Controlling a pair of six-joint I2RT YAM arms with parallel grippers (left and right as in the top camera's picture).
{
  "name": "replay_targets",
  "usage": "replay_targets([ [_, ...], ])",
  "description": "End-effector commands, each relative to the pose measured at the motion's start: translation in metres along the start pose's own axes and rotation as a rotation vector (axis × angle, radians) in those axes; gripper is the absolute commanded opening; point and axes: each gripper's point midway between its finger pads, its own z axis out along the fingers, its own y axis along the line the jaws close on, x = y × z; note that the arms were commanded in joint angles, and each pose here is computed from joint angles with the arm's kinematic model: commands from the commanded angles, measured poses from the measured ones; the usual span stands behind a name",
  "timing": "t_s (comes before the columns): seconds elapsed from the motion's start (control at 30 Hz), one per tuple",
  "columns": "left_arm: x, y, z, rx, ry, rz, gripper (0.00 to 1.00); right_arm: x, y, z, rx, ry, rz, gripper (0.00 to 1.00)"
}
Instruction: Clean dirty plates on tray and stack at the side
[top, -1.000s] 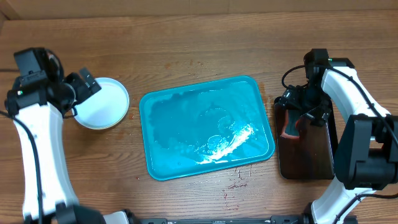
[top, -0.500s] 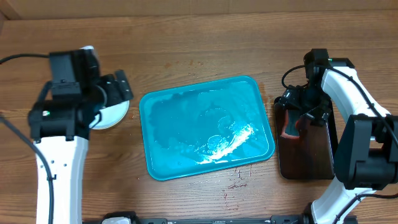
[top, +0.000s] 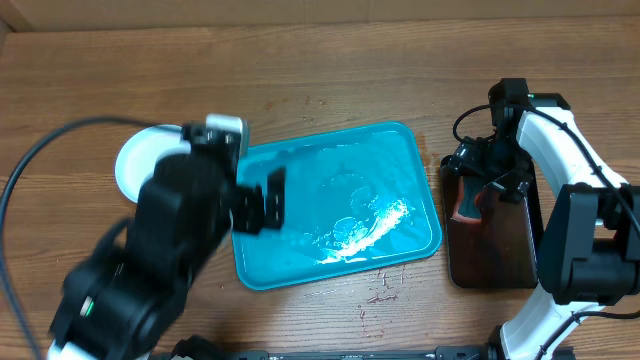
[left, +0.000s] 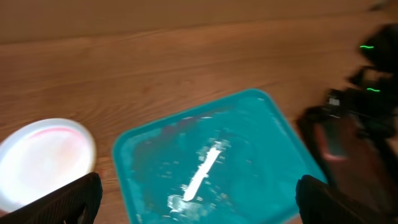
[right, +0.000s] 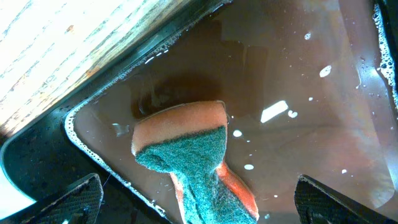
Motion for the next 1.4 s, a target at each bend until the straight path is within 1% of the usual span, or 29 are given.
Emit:
replay_targets([
  [0.0,0.001,-0.012,-0.025,0.059,-0.044,-0.097,1.0,0.0,0.001,-0.003,-0.008,-0.009,-0.001,1.0],
  [0.1,0.002,-0.016,-0.036,0.092,-0.061,-0.145,1.0,0.0,0.001,-0.003,-0.008,-0.009,-0.001,1.0],
  [0.2,0.013,-0.023,-0.038,0.141,-0.009,-0.136,1.0,-0.001,0.001,-0.003,-0.008,-0.01,-0.001,1.0],
  [0.27,0.011,-0.019,-0.036,0.112,-0.02,-0.128,1.0,0.0,0.001,-0.003,-0.008,-0.009,-0.001,1.0],
  [0.33,-0.003,-0.005,-0.035,0.026,-0.09,-0.14,1.0,0.0,0.001,-0.003,-0.008,-0.009,-0.001,1.0],
  [0.47,-0.037,0.034,-0.038,-0.217,-0.267,-0.181,0.99,0.0,0.001,-0.003,-0.008,-0.009,-0.001,1.0],
  [0.57,-0.055,0.058,-0.044,-0.376,-0.365,-0.211,1.0,0.0,0.001,-0.003,-0.008,-0.009,-0.001,1.0],
  [0.67,-0.074,0.07,-0.048,-0.486,-0.46,-0.253,1.0,0.0,0.001,-0.003,-0.008,-0.009,-0.001,1.0],
  [0.73,-0.088,0.069,-0.048,-0.504,-0.512,-0.26,1.0,0.0,0.001,-0.003,-0.008,-0.009,0.0,1.0],
  [0.77,-0.096,0.068,-0.049,-0.499,-0.538,-0.262,1.0,0.0,0.001,-0.003,-0.008,-0.009,-0.001,1.0],
  [0.8,-0.111,0.062,-0.048,-0.437,-0.579,-0.26,1.0,0.0,0.001,-0.003,-0.008,-0.009,-0.001,1.0],
  [0.9,-0.124,0.047,-0.043,-0.284,-0.582,-0.202,1.0,0.0,0.001,-0.003,-0.008,-0.009,0.0,1.0],
  [1.0,-0.125,0.033,-0.042,-0.165,-0.555,-0.072,0.99,0.0,0.001,-0.003,-0.008,-0.009,-0.001,1.0],
  [1.13,-0.123,0.014,-0.054,-0.02,-0.556,0.17,1.0,-0.001,0.001,-0.003,-0.008,-0.01,0.0,1.0],
  [1.2,-0.12,0.014,-0.061,0.007,-0.566,0.221,1.0,0.0,0.001,-0.003,-0.008,-0.009,-0.001,1.0],
  [1.37,-0.105,0.025,-0.086,-0.02,-0.617,0.218,1.0,0.0,0.001,-0.003,-0.008,-0.009,-0.001,1.0],
])
